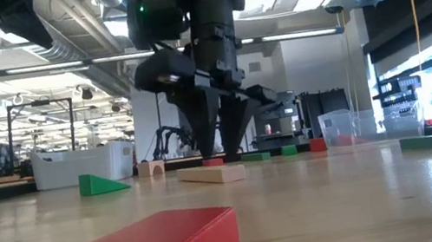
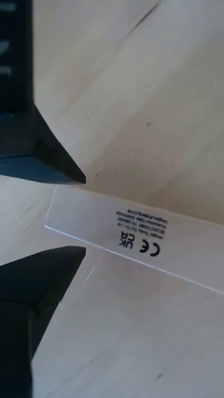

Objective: Sort & place blocks by color
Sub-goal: Put the light brown block into the gray bin

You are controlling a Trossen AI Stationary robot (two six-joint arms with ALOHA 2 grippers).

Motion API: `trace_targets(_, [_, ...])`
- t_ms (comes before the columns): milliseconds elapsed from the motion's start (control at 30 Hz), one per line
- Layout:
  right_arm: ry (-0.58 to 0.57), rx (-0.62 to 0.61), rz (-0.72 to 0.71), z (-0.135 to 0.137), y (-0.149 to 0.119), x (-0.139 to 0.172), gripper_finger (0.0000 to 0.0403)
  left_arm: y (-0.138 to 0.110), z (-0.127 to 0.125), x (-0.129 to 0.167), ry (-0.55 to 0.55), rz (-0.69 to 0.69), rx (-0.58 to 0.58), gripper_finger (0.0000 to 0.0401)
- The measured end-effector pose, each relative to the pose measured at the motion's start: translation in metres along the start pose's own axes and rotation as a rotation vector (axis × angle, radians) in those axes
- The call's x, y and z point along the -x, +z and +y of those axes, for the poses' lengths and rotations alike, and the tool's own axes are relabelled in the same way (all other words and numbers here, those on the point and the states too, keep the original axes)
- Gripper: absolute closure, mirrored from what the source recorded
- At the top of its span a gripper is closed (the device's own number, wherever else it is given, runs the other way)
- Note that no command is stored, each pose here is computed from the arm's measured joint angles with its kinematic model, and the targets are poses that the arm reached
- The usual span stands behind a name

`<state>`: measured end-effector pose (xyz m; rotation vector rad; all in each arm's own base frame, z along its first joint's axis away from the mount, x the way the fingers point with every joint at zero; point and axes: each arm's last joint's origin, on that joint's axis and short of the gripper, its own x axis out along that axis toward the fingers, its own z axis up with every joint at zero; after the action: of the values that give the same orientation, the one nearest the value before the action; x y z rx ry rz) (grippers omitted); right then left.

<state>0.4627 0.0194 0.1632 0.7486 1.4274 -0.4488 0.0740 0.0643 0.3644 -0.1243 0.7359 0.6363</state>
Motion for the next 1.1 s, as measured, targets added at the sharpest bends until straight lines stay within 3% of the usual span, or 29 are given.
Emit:
trace_targets(333, [-0.026, 0.04, 0.026, -0.001, 0.003, -0.023, 0.023, 0.0, 0.0, 0.0, 0.002, 0.0, -0.001, 0.0257])
trace_targets(1100, [-0.046, 0.034, -0.017, -0.001, 0.005, -0.024, 0.023, 0.0, 0.0, 0.0, 0.003, 0.0, 0.001, 0.0257])
